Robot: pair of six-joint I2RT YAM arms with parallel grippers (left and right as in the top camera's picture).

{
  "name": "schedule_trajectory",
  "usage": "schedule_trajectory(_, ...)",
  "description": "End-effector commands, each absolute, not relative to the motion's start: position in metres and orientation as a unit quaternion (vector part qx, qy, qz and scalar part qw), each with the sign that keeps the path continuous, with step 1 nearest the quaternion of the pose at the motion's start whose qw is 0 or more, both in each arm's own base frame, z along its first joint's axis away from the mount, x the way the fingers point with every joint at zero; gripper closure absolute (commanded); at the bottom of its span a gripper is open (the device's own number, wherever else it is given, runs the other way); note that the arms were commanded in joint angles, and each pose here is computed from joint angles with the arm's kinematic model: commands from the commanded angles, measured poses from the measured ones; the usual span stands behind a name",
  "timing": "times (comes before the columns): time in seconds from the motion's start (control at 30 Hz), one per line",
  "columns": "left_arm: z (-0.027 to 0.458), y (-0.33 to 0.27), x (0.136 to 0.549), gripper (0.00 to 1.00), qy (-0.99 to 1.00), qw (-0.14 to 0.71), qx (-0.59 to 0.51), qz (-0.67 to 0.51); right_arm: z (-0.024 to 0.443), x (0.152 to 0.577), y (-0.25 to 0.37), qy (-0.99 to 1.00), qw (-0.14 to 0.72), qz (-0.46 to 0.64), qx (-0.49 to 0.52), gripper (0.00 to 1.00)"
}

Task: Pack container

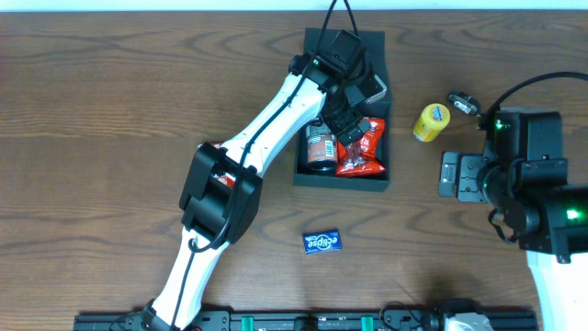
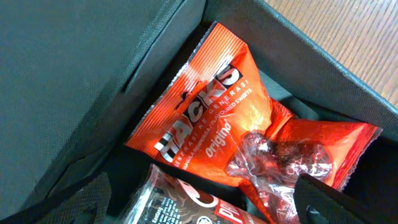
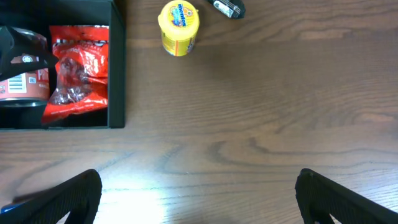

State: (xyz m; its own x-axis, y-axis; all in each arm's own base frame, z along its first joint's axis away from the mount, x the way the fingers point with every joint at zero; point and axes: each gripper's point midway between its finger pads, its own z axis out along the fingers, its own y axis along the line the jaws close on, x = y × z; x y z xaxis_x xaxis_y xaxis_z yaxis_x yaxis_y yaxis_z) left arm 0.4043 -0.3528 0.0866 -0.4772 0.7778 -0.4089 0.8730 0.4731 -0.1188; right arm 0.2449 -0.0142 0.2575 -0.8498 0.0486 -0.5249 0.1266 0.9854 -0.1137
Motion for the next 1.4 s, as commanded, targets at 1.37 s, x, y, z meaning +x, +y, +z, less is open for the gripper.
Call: schedule_trajectory(1.37, 0.083, -0.337, 0.356, 0.05, 0.877, 0.043, 0.445, -0.178, 0.256, 0.243, -0.016, 0.959, 0.268, -0.070, 0.056, 0.01)
